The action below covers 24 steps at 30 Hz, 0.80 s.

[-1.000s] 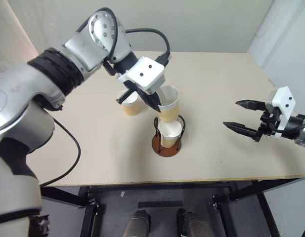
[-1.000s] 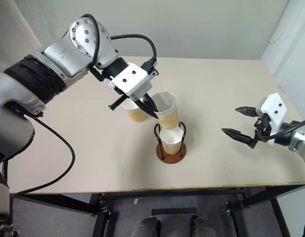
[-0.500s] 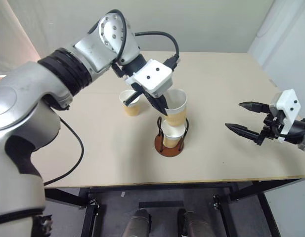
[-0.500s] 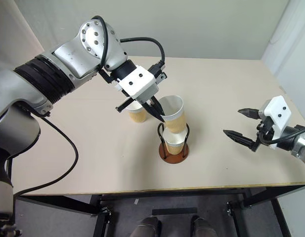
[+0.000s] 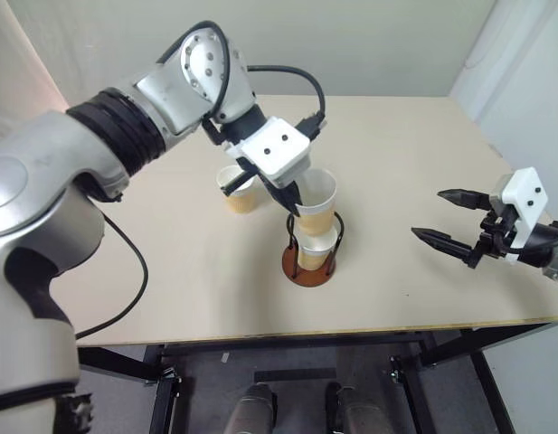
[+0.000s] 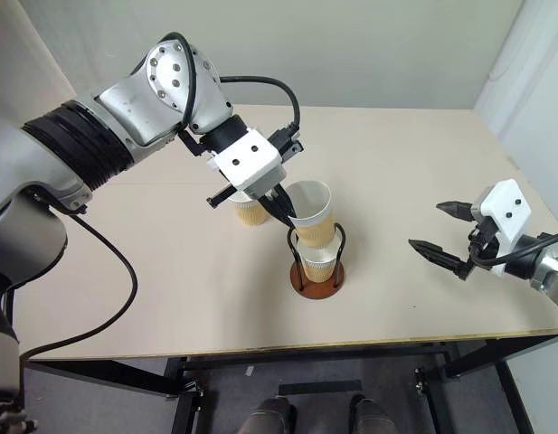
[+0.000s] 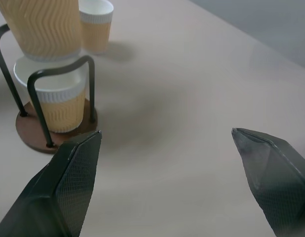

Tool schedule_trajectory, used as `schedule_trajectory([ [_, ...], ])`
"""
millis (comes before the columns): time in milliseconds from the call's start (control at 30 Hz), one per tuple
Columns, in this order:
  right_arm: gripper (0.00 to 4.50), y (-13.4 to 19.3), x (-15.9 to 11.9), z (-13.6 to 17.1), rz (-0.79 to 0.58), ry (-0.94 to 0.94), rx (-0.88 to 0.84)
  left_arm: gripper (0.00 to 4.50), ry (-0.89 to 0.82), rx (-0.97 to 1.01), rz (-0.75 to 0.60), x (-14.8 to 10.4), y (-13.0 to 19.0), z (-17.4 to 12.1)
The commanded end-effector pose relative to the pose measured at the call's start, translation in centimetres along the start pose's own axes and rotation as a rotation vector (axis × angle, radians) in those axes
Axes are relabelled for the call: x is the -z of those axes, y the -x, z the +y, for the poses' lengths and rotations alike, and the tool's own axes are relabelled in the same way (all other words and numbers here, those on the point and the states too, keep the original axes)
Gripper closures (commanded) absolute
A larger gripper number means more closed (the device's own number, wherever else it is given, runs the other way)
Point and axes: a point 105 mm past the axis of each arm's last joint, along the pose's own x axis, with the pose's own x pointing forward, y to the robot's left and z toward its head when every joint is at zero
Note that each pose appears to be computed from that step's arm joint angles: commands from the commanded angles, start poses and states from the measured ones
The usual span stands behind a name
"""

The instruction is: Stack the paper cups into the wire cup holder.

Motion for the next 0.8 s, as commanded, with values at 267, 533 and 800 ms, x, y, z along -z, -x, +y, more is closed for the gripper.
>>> schedule_trajectory([
  [267, 0.0, 0.9, -1.1, -0.8, -0.017, 0.045, 0.048, 1.09, -0.032, -0.041, 0.042, 0.6, 0.6, 1.3],
  [533, 0.0, -2.3, -2.4, 0.2, -0.087, 0.049, -0.085, 0.07, 0.296, -0.184, 0.213, 7.5, 4.3, -2.5],
  [800, 0.0, -5.5, -3.4, -0.1, -0.125, 0.064, -0.18, 0.07, 0.578, -0.353, 0.228, 10.9, 6.7, -5.5],
])
